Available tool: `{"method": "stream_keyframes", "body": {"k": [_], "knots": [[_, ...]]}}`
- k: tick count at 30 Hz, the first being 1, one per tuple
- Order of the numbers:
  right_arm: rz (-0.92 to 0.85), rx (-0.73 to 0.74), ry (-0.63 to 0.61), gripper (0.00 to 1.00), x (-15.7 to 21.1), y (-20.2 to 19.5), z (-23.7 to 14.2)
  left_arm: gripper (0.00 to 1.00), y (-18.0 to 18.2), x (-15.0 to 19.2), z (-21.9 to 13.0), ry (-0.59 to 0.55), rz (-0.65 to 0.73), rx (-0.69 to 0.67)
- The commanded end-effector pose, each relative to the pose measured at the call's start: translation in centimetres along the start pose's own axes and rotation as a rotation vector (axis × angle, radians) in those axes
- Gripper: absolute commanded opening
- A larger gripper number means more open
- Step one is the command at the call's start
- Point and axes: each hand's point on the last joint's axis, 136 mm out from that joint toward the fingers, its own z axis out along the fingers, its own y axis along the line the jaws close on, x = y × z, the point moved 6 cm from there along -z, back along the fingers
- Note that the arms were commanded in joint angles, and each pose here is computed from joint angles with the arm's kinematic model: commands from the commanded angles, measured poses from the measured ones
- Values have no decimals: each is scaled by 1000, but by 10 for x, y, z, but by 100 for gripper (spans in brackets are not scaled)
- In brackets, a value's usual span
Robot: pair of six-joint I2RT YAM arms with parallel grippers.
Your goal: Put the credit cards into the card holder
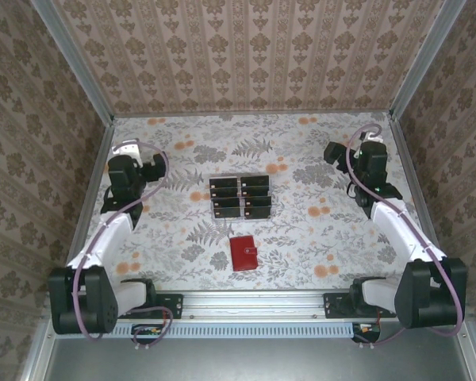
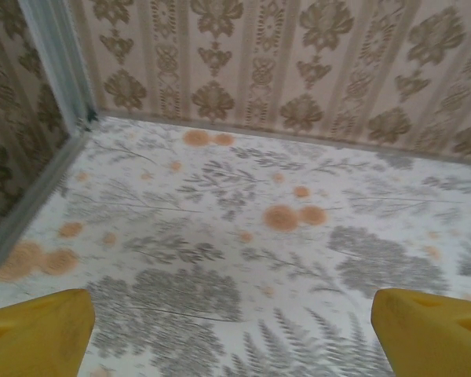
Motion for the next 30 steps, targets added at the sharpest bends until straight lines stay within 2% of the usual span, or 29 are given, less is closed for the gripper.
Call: {"method": "stream_keyframes", "body": {"k": [1, 5, 11, 18, 26, 30], "knots": [[99, -110, 301, 100, 47, 18, -12, 100, -25, 28, -16, 185, -190, 104], [-28, -150, 454, 98, 86, 48, -34, 100, -62, 46, -35, 218, -250, 229], [-202, -113, 555, 96, 140, 69, -63, 100, -97, 75, -46, 223, -315, 340], [-248, -95, 572, 96, 177, 77, -57, 100, -127, 95, -27, 270, -305, 418], [-283, -99, 550, 97, 192, 102, -36, 100, -146, 102, -6, 274, -327, 472], [-300, -56, 552, 97, 204, 104, -19, 100, -153, 106, -1, 277, -335, 480]]}}
